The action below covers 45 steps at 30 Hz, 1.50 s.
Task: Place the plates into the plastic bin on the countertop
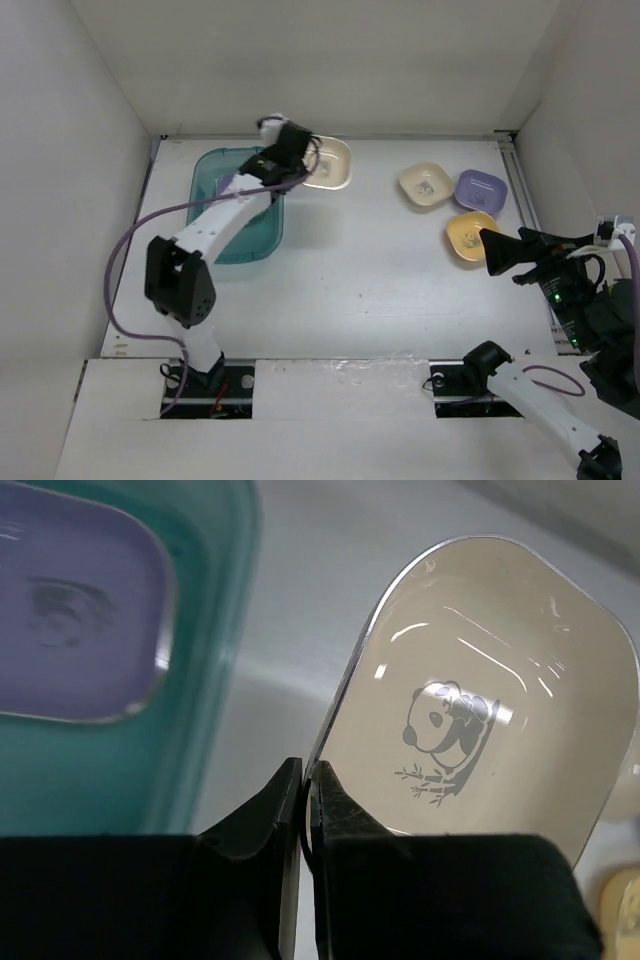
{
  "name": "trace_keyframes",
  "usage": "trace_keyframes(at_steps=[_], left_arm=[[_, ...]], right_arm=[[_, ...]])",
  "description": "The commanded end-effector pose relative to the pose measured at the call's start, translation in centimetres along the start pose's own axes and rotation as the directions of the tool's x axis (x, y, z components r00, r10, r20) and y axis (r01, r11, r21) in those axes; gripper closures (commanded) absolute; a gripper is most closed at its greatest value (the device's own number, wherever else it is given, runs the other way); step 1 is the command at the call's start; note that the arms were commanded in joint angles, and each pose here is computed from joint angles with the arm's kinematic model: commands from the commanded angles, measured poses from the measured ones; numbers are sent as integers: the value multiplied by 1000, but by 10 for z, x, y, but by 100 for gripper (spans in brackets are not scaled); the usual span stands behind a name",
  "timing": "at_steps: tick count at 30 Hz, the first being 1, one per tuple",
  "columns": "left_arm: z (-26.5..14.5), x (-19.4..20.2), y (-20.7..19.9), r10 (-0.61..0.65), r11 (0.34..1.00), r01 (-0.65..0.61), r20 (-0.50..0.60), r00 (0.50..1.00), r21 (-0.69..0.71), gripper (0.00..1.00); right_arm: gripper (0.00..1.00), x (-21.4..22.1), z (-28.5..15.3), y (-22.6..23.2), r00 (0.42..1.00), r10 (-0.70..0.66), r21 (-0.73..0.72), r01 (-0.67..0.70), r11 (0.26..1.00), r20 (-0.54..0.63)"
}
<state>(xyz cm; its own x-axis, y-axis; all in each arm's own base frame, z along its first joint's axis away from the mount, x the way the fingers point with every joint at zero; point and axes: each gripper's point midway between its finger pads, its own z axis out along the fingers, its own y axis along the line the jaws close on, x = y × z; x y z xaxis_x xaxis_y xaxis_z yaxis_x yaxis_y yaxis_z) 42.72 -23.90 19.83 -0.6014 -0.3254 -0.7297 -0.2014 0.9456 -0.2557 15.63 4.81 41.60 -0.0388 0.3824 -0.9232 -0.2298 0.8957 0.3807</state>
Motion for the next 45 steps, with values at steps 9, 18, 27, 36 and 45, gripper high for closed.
trace_keyframes(at_steps=[9,18,27,36,45], left_arm=[[20,-99,172,-257,961,266,117,959,-72,100],[65,-61,216,-265,934,266,37,964,-240,100],[25,-85,222,-305,908,333,143,942,-255,49],[-54,-117,71,-217,964,179,196,956,195,0],[-1,-25,-122,-106,953,114,-46,993,279,0]], right_arm=[[0,-4,11,18,999,-11,-87,13,996,30],[0,-4,14,18,999,-38,-86,41,995,33],[0,2,21,18,998,-51,-82,53,995,22],[0,3,25,18,998,-48,-85,51,995,31],[0,12,26,14,1000,-26,-64,26,998,3]])
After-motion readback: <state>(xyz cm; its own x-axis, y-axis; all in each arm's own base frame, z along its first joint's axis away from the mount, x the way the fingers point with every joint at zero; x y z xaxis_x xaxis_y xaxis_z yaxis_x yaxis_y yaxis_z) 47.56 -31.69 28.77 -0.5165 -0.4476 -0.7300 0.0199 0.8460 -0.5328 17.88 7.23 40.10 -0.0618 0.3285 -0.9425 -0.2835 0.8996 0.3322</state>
